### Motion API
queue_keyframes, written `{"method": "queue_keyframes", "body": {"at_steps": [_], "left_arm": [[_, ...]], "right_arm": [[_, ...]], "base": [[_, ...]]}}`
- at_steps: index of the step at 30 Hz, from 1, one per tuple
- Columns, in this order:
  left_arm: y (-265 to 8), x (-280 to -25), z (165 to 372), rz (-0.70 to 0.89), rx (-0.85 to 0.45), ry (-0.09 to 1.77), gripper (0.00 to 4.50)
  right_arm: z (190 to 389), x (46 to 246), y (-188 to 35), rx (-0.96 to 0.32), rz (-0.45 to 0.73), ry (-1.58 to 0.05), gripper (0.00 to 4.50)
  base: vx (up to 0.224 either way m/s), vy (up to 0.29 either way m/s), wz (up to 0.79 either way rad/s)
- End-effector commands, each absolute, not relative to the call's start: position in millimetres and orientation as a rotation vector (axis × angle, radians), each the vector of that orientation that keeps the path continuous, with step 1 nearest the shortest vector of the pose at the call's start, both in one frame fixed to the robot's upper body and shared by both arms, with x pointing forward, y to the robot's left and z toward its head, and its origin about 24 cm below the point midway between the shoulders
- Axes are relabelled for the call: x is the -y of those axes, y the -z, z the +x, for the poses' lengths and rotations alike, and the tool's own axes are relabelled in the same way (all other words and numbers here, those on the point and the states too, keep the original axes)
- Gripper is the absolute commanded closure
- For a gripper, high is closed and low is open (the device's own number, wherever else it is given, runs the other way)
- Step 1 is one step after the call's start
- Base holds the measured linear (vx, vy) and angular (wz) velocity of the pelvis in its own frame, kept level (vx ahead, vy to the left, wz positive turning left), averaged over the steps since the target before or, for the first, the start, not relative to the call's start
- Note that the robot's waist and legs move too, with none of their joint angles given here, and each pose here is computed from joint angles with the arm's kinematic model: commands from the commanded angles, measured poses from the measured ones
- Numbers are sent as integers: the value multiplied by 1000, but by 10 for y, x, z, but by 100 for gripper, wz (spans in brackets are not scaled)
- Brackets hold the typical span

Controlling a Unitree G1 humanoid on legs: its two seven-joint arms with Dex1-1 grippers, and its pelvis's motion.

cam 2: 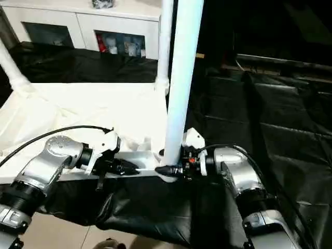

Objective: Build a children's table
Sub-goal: Rotate leg to tighten

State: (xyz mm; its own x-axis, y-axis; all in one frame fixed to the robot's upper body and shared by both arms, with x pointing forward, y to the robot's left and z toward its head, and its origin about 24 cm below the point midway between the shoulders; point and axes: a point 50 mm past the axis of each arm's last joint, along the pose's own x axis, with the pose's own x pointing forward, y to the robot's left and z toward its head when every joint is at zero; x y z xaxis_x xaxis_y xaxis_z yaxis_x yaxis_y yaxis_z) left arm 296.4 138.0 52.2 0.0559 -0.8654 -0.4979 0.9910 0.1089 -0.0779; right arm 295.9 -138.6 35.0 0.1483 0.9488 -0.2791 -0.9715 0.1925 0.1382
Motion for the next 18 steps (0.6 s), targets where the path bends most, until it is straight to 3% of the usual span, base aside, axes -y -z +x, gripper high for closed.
{"method": "queue_keyframes", "body": {"at_steps": [1,4,6,9,13,17,18], "left_arm": [[-614,-1273,3060,333,-404,1383,450],[-611,-1254,3136,331,-393,1291,450],[-622,-1175,3271,326,-358,1133,450],[-625,-1073,3336,315,-338,1052,450],[-630,-924,3404,316,-307,975,450],[-630,-822,3413,321,-289,980,450],[-631,-812,3409,327,-286,990,450]], "right_arm": [[2891,1214,-275,-354,-50,-1437,190],[2941,1198,-239,-343,-66,-1340,191],[3112,1167,-152,-322,-63,-1024,191],[3206,1133,-99,-322,-26,-813,191],[3279,1016,-81,-318,24,-645,191],[3279,846,-94,-292,14,-647,191],[3274,824,-105,-276,-2,-658,135]], "base": [[0,0,0],[0,0,0],[0,0,0],[0,0,0],[0,0,0],[0,0,0],[0,0,0]]}}
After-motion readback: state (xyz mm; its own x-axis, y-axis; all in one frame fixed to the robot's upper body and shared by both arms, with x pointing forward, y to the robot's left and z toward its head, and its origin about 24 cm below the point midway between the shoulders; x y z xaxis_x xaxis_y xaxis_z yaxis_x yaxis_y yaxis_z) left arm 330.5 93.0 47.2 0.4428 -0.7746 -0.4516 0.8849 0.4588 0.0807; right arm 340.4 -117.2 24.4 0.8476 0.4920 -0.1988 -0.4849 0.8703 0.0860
